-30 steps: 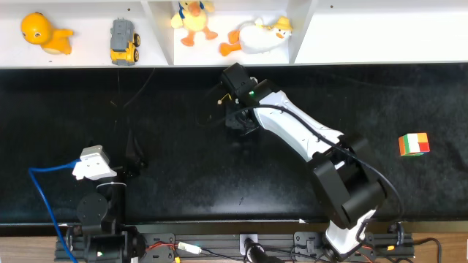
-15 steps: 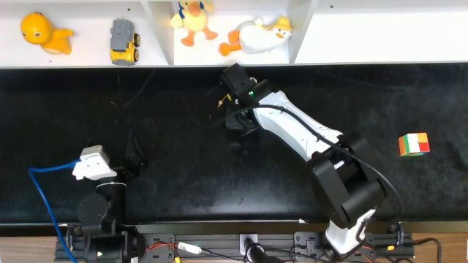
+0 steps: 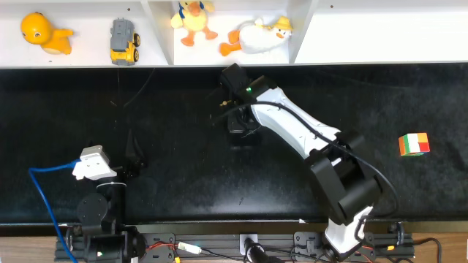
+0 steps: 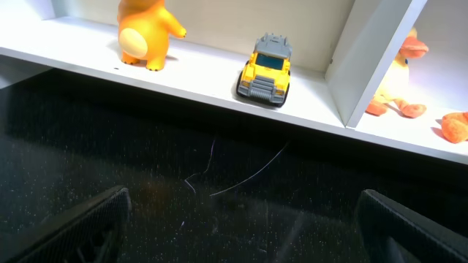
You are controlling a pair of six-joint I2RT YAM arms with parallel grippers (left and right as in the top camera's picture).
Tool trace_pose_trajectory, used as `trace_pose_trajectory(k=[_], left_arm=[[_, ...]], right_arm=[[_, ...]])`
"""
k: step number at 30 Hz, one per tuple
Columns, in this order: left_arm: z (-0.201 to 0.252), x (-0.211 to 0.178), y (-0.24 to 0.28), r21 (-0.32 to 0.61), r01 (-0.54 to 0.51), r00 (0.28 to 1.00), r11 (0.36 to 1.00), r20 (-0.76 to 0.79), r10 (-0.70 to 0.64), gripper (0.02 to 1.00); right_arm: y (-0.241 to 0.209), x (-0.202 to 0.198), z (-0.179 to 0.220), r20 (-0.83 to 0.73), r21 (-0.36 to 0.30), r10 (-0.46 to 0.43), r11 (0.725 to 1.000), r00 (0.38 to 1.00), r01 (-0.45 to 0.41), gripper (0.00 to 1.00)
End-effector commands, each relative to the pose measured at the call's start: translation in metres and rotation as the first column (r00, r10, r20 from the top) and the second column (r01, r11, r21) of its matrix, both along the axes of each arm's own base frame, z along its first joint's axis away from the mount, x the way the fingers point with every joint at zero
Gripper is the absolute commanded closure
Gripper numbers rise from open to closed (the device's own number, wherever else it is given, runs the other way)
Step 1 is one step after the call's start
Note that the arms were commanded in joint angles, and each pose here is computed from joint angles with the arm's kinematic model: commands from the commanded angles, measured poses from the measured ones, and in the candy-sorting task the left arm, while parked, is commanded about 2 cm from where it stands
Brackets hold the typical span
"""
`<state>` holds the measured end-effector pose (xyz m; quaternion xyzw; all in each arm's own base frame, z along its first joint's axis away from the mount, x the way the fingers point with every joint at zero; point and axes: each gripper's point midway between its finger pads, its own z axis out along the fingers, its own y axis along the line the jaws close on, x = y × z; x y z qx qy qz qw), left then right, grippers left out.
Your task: Store Toys
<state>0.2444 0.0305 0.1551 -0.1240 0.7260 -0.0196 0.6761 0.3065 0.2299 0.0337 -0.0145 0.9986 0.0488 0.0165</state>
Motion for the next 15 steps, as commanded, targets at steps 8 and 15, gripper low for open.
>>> trace_pose_trajectory(k=[8, 15], left_arm=[[0.001, 0.000, 0.000, 0.014, 0.004, 1.000, 1.000, 0.004, -0.004, 0.020], [0.001, 0.000, 0.000, 0.014, 0.004, 1.000, 1.000, 0.004, -0.004, 0.023]], right_arm=[[-0.006, -0.018, 0.065, -0.028, -0.010, -0.046, 0.999, 0.999, 0.045, 0.956], [-0.025, -0.024, 0.105, 0.055, -0.003, -0.073, 0.997, 0.996, 0.073, 0.952]])
